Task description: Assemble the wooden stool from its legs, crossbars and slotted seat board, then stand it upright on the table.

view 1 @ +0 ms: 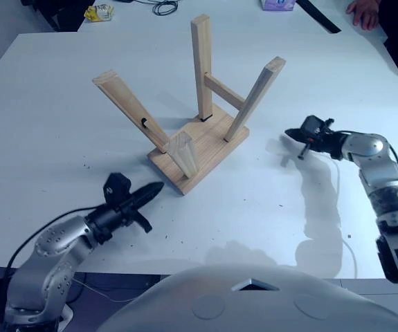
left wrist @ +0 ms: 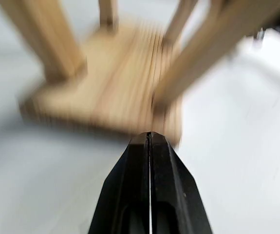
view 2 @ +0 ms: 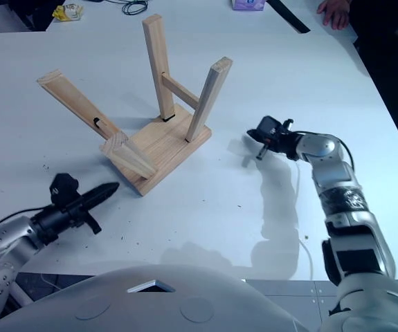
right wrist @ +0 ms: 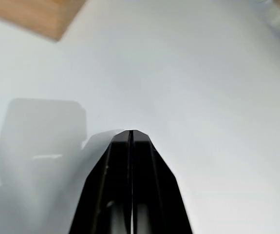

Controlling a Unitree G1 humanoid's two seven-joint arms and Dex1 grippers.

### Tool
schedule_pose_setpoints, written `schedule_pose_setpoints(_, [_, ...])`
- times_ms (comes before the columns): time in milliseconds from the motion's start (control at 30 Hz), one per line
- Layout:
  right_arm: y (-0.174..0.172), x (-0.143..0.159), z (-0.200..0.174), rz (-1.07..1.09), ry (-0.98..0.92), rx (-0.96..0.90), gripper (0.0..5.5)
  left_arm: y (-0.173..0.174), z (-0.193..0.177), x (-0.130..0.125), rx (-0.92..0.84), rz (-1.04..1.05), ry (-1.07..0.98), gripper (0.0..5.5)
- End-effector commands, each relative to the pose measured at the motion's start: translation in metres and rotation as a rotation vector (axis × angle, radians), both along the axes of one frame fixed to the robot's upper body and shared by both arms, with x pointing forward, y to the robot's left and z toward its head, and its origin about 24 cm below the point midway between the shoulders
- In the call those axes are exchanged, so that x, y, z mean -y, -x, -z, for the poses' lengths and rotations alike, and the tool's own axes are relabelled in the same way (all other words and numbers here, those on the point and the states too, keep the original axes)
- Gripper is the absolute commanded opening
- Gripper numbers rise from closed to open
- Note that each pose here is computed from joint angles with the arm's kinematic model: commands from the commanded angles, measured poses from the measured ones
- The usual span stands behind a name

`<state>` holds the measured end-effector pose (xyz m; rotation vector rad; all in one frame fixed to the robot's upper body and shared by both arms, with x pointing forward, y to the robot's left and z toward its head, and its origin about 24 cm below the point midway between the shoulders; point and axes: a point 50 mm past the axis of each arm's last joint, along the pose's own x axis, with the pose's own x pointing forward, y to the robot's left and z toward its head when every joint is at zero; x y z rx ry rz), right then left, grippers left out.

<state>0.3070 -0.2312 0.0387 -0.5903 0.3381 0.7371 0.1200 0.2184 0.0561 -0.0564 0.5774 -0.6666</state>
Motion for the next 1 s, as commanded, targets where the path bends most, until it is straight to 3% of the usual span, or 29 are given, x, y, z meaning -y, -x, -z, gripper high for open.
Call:
schedule_pose_setpoints(33, [-0.017,-0.025,0.013,0.040,-0.050,0.032,0.00,-0.005,0.018,-0.015,-0.063,-0.040,-0.119,0.02])
schedule_pose_setpoints(267, [-0.017,-0.059,0.039,-0.048,-0.078,-0.053,0.00,-0.031,0.036,0.023,-0.024,-0.065,-0.064,0.02])
schedule_pose_setpoints(467, [-0.004,-0.078,0.040,-0.323,-0.128,-0.172,0.00,-0.034,0.040,0.045,-0.030,-0.017,-0.022,0.02])
schedule_pose_setpoints(700, [0.005,-0.068,0.031,-0.467,-0.119,-0.230,0.00,-0.051,0.046,0.027,-0.004,-0.034,-0.080,0.02])
schedule_pose_setpoints(1000, [0.058,-0.044,0.032,-0.494,-0.067,-0.223,0.00,-0.050,0.044,-0.002,0.004,0.095,-0.149,0.02])
